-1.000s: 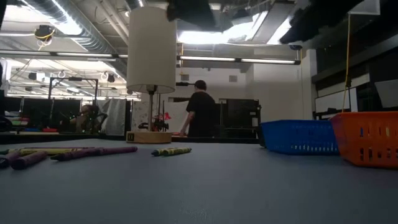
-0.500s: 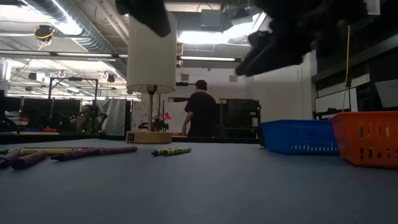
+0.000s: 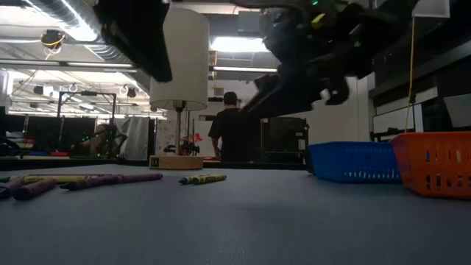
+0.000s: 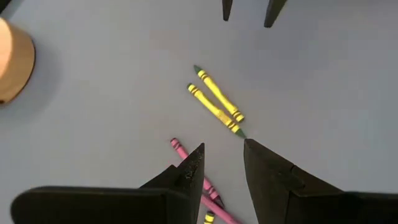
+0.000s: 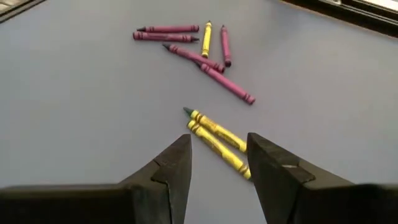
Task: Sort crayons
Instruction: Put the green crayon into the blue bin, then put the purple crayon into the orange bin
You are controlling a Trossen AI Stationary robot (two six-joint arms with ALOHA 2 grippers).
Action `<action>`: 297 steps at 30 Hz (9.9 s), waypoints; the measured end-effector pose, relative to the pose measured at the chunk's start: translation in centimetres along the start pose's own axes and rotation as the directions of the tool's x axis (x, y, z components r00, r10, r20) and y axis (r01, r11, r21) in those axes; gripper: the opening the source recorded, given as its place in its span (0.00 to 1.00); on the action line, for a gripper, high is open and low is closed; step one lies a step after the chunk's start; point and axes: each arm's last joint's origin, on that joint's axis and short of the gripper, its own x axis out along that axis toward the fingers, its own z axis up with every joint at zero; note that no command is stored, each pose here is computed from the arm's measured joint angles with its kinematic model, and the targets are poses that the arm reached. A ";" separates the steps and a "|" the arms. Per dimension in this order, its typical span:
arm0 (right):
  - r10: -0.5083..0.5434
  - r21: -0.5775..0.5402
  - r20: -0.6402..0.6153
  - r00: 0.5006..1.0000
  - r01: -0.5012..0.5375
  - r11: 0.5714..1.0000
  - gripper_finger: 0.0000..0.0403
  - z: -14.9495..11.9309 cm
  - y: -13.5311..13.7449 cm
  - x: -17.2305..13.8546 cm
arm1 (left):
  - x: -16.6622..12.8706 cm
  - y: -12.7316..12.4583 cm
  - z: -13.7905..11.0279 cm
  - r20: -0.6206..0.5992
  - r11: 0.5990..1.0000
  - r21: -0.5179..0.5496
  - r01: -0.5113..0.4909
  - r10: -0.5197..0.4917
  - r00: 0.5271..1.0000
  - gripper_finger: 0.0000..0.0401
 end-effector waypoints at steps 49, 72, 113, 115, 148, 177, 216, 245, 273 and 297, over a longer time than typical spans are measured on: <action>0.098 -0.004 -0.298 0.949 -0.104 0.995 0.31 -2.9 -2.7 7.8 | 0.8 0.0 -0.7 -0.004 0.999 -0.046 0.005 -0.005 1.000 0.24; 0.112 0.038 -0.348 0.931 -0.105 0.994 0.08 -1.8 -2.5 5.9 | 0.8 0.0 -0.8 -0.009 0.999 -0.037 0.007 -0.007 1.000 0.24; 0.092 0.246 -0.752 0.653 0.148 0.958 0.06 3.3 0.0 -11.8 | 2.3 2.6 0.2 -0.239 0.999 -0.011 -0.032 0.028 0.971 0.24; 0.092 0.246 -0.751 0.654 0.148 0.958 0.06 3.3 0.0 -11.8 | 2.5 3.0 0.2 -0.291 0.999 -0.010 -0.032 0.027 0.956 0.24; 0.097 0.245 -0.758 0.645 0.143 0.959 0.38 3.3 0.1 -11.8 | 7.2 5.1 -6.2 -0.529 1.000 -0.015 0.013 -0.019 0.848 0.24; 0.058 0.234 -0.701 0.711 0.152 0.960 0.37 3.8 -0.3 -11.2 | 8.2 5.2 -7.1 -0.477 0.999 -0.032 0.030 -0.041 0.878 0.02; 0.045 0.250 -0.265 0.963 0.023 0.968 0.37 7.6 -1.7 -9.0 | 6.0 1.3 6.5 0.552 0.958 0.222 0.181 -0.276 0.787 0.02; 0.124 0.256 -0.188 0.974 -0.073 0.964 0.37 8.0 -1.5 -8.9 | 6.0 1.4 6.5 0.547 0.953 0.256 0.163 -0.282 0.788 0.02; 0.156 0.254 -0.113 0.981 -0.124 0.959 0.37 8.6 -1.6 -8.8 | 6.1 1.5 6.6 0.548 0.954 0.251 0.163 -0.278 0.789 0.02; 0.149 0.249 -0.108 0.983 -0.118 0.961 0.05 8.7 -1.7 -8.8 | 6.1 1.5 6.6 0.546 0.953 0.250 0.171 -0.284 0.788 0.02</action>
